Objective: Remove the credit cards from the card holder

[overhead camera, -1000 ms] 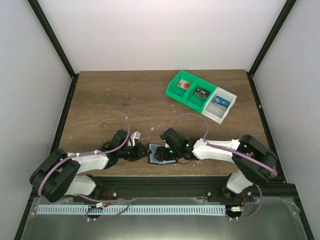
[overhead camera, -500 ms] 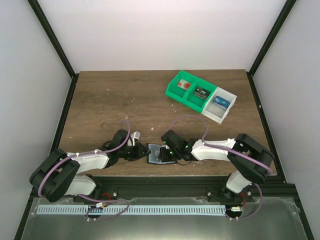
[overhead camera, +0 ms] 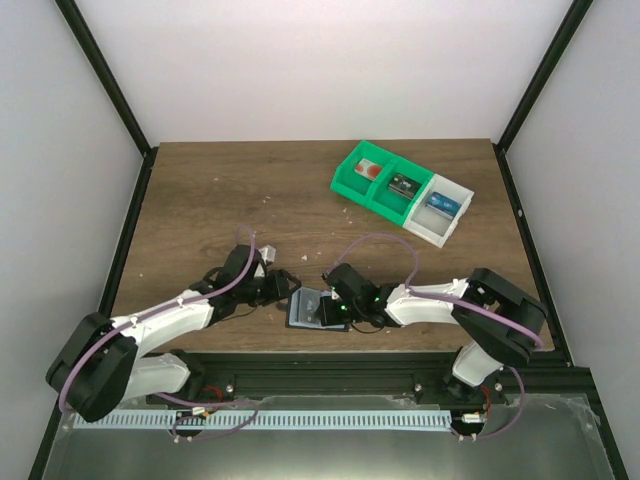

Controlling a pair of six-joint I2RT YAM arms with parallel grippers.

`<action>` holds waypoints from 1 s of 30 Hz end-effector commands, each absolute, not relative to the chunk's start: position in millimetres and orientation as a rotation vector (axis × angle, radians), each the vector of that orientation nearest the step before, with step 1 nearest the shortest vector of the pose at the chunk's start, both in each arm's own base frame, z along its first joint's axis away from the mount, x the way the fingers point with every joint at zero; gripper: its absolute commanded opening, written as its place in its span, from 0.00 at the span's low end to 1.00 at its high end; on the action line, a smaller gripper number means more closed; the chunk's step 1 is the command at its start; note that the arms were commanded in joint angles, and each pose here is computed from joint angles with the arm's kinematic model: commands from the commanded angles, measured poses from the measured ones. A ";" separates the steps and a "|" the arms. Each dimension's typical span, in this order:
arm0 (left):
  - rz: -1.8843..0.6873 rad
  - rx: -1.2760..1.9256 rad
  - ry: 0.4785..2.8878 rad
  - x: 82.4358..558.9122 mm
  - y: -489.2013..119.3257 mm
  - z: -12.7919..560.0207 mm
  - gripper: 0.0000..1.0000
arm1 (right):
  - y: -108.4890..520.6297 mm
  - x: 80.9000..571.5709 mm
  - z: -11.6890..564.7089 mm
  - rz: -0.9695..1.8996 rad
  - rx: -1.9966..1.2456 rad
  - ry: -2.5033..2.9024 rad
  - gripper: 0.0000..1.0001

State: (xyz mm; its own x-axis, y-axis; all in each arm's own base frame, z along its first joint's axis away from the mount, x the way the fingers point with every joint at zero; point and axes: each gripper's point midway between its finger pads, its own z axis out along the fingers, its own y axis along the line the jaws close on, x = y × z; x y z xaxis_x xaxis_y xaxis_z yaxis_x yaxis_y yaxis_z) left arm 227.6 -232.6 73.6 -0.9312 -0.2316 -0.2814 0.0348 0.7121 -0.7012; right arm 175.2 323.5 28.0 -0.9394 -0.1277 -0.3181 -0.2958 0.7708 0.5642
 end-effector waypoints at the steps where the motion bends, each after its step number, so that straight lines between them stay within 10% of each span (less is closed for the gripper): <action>1: -1.082 -0.120 2.540 226.3 -234.3 85.9 0.52 | 315.8 167.1 14.6 0.891 -0.327 2.756 0.03; 30: -1.370 -0.099 2.535 207.2 -257.8 62.2 0.55 | 314.4 166.7 14.2 0.891 -0.316 2.759 0.03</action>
